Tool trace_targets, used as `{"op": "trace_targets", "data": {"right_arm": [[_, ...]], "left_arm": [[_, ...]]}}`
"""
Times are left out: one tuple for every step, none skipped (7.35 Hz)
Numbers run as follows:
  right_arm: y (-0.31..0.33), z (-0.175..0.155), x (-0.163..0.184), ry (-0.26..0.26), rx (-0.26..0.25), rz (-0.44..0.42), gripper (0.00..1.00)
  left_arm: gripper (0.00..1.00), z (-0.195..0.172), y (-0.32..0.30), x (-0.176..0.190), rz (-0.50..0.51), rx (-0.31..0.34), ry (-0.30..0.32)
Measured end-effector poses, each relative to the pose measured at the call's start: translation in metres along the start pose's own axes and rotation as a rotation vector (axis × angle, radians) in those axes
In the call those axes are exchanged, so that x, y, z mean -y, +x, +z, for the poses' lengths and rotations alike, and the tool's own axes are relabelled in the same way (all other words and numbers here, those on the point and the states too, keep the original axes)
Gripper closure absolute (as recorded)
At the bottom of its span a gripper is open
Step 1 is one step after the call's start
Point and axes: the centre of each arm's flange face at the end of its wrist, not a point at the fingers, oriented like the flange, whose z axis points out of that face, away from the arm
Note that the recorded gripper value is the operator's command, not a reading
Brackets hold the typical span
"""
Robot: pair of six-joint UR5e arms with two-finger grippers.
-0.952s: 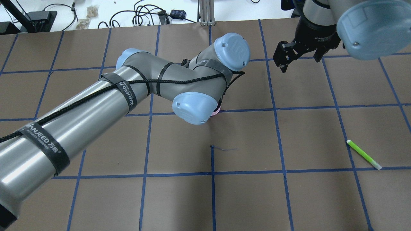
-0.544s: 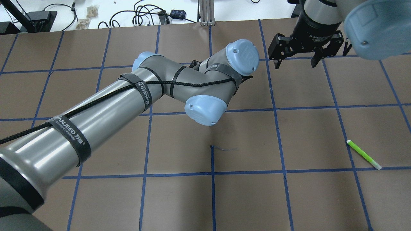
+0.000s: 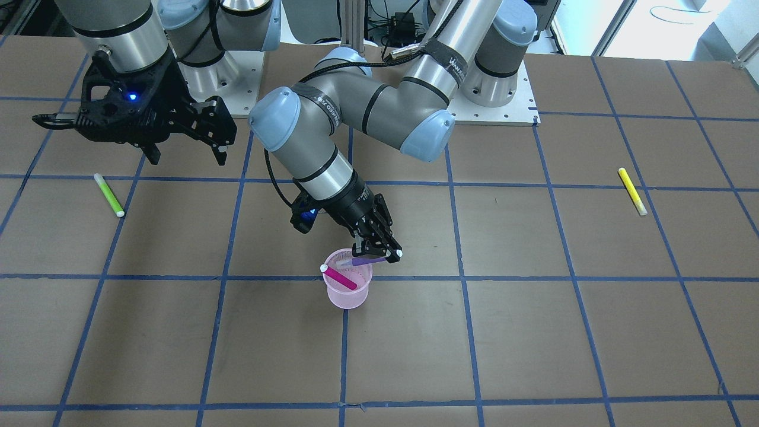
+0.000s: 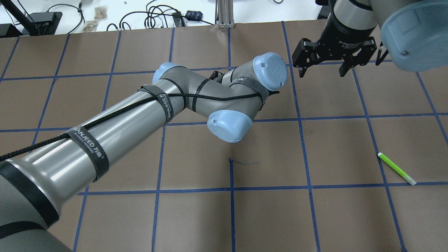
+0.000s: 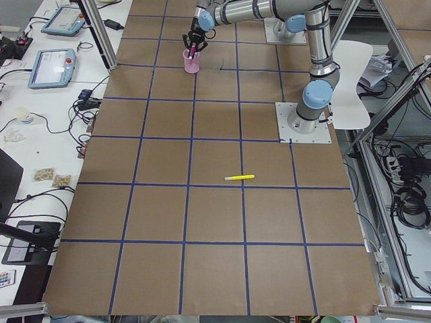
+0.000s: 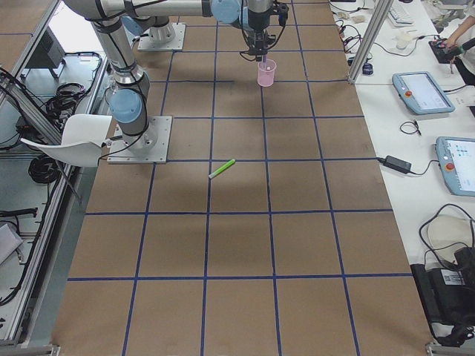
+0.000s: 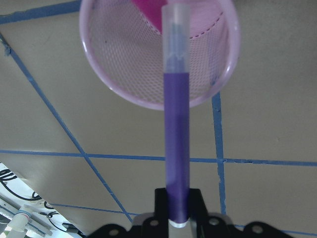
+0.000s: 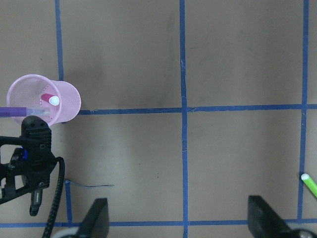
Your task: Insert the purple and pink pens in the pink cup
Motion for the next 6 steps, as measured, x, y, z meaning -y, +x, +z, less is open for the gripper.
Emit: {"op": "trace_targets", "data": {"right_arm": [[0.000, -0.001, 0.000, 0.003, -0.001, -0.003, 0.00], [0.001, -0.001, 0.000, 0.004, -0.005, -0.003, 0.00], [0.002, -0.001, 0.000, 0.004, -0.009, -0.002, 0.00], [0.003, -0.001, 0.000, 0.002, -0.011, -0.001, 0.00], [0.004, 0.000, 0.000, 0.000, -0.013, -0.001, 0.00], [0.004, 0.000, 0.000, 0.000, -0.013, -0.001, 0.00]], "left_arm": [[0.54, -0.001, 0.002, 0.002, 0.006, 0.002, -0.003], [0.37, -0.002, 0.003, 0.004, 0.011, 0.003, -0.004], [0.28, -0.003, 0.004, 0.005, 0.016, 0.003, -0.005], [0.19, -0.004, 0.006, 0.007, 0.022, 0.005, -0.004], [0.16, -0.008, 0.008, 0.011, 0.031, 0.008, -0.003], [0.15, -0.011, 0.011, 0.014, 0.039, 0.012, -0.001]]}}
